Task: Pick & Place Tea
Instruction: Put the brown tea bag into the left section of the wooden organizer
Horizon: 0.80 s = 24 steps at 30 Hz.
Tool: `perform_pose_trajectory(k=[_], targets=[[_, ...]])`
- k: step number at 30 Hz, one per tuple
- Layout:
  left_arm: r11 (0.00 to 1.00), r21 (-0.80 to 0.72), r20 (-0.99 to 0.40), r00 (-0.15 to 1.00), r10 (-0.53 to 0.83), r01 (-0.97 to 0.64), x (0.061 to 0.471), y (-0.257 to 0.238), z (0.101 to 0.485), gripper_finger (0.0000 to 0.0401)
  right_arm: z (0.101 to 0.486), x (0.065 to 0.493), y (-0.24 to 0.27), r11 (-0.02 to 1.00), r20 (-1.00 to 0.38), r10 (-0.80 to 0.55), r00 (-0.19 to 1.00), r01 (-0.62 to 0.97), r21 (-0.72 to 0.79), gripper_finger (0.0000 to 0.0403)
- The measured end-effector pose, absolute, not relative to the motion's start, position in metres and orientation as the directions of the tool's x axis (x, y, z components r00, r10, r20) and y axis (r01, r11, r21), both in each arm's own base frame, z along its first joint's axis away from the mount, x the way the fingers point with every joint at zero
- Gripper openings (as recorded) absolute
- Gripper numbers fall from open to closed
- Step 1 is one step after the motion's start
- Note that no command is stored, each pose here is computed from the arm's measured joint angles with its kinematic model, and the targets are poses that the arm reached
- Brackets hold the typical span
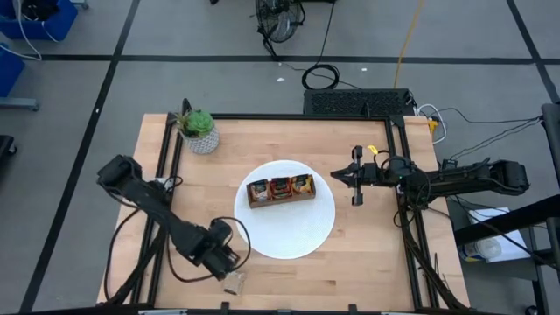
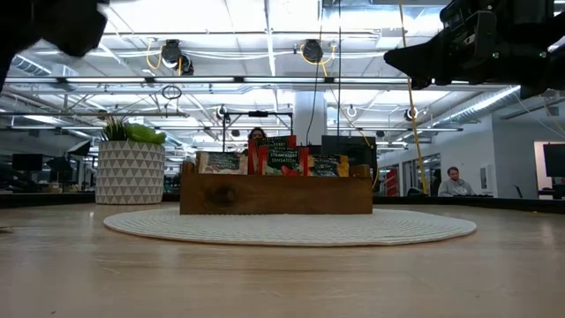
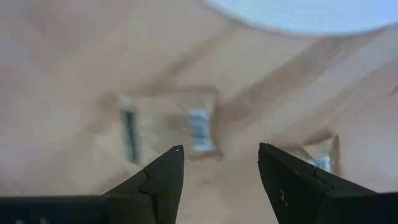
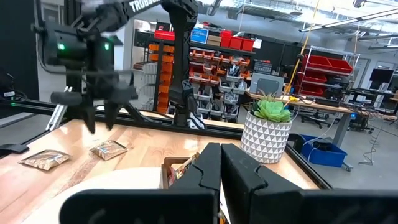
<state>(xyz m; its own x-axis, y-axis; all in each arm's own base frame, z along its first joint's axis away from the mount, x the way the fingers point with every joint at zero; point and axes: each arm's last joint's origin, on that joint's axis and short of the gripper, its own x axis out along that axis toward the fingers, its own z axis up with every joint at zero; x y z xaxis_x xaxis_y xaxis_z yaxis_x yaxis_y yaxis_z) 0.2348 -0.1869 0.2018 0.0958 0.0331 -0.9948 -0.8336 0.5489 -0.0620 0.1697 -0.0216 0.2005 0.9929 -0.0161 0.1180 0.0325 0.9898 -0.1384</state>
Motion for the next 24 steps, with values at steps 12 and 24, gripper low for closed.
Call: perform_pose_trajectory(k=[12,24], targets=[[0.358,-0.042,-0.996,0.013,-0.084,-0.933,0.229,-0.168,0.155,0.0207,0.201,0.170,-0.022,0.990,0.119,-0.016,0.993,0.033,-0.139,0.0000],[0.277,-0.098,-0.988,0.060,-0.142,-0.956,0.224,-0.165,0.136,0.0207,0.201,0.170,-0.022,0.988,0.119,-0.016,0.993,0.034,-0.148,0.0000]])
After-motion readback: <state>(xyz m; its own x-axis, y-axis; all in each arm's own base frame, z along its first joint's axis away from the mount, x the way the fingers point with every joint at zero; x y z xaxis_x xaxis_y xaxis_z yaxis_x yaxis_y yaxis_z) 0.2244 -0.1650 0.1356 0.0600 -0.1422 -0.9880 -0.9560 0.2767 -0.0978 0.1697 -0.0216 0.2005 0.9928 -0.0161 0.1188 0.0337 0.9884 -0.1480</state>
